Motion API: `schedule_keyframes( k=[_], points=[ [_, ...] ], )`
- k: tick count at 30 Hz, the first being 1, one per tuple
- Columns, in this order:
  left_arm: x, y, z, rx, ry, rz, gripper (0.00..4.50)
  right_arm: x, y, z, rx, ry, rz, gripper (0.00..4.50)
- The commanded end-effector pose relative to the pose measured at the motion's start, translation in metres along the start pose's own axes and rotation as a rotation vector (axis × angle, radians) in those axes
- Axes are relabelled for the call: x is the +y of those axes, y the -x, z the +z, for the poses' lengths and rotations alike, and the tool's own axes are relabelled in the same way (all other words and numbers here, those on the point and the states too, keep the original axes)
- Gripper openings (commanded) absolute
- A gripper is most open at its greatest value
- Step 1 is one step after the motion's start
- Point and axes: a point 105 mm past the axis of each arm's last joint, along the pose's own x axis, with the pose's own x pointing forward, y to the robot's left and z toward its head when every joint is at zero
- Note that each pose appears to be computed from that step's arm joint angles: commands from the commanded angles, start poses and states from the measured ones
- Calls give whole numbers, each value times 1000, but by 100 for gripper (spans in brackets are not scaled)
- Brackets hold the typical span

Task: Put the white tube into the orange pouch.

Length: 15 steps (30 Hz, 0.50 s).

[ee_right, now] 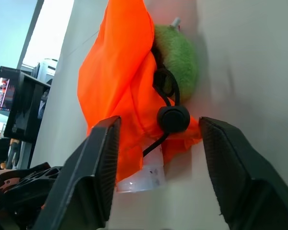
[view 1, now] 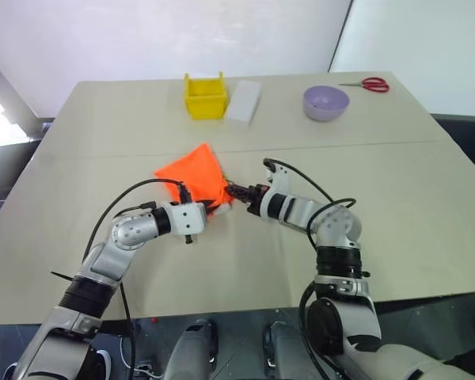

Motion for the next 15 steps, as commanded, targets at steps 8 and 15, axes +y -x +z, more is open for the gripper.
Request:
schedule_keyframes(
  k=[8,15],
  points=[
    [2,-1,10,-30,-22,8,0,6,5,14,-80,-4,12,68],
    [2,0,11,-34,-13,15,0,2,8,10,-73,8,-11,25]
  ],
)
